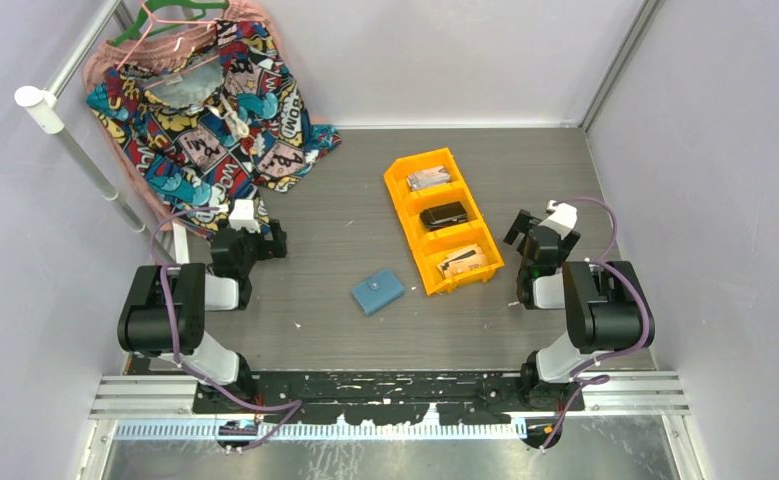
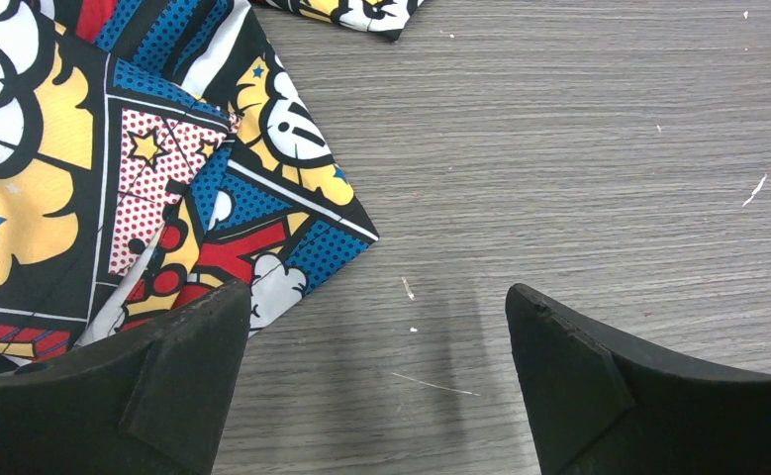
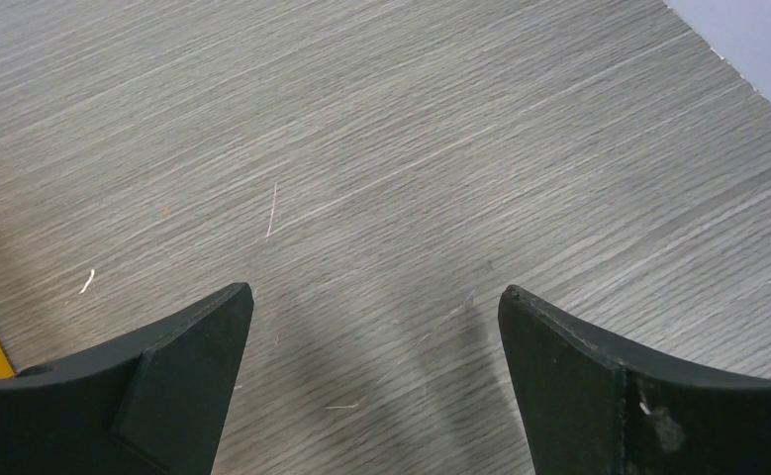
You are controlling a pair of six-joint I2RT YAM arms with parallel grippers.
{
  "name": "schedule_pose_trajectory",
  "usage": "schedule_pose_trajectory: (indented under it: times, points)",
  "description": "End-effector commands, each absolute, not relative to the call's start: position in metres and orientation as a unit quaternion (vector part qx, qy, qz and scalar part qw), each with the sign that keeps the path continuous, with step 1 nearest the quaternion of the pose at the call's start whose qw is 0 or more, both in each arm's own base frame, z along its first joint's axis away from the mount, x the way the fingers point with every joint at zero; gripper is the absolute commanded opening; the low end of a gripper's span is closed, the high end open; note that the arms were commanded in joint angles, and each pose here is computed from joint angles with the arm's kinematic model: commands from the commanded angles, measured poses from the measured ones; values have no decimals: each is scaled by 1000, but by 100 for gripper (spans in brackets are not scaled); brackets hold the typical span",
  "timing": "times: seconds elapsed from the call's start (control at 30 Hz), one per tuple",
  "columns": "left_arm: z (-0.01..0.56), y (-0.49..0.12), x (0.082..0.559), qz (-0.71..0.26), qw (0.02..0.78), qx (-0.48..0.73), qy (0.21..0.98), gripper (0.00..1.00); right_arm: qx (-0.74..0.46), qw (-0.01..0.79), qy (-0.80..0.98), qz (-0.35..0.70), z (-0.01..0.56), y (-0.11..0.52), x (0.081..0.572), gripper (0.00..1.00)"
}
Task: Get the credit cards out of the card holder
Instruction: Move the storage box to the center of the board.
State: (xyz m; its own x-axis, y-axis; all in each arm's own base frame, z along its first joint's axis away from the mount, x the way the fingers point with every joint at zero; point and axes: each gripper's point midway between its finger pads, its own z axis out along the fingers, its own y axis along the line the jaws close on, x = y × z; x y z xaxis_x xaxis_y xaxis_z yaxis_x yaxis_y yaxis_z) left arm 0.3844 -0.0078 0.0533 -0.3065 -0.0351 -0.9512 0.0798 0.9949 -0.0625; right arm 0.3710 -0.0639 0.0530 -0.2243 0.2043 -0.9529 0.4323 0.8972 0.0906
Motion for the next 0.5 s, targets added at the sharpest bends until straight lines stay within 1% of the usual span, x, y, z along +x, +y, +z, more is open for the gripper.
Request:
schedule_pose_trajectory:
  times: [0.0,0.07,0.13,0.17,0.2,0.3,0.43,0.47]
  points:
    - [73,-5,394,-37,615,19,788,100,241,616,742,-112,85,-74,372,99]
    - [75,-8,394,-43,618,26,785,100,266,608,736,-137,102,-83,365,99]
    - [80,-15,394,-60,608,46,791,100,293,605,728,-135,124,-86,360,100]
    - [82,-16,395,-64,593,49,801,100,324,608,714,-128,144,-89,357,99]
    - [84,-16,398,-65,577,50,812,100,329,604,716,-120,154,-87,356,99]
    - [96,-13,407,-62,515,47,853,100,326,604,724,-66,175,-70,367,99]
    - [106,-19,397,-83,429,74,897,100,449,564,693,11,194,-63,372,99]
    - [111,-21,395,-92,415,78,902,100,453,553,699,31,195,-56,374,100]
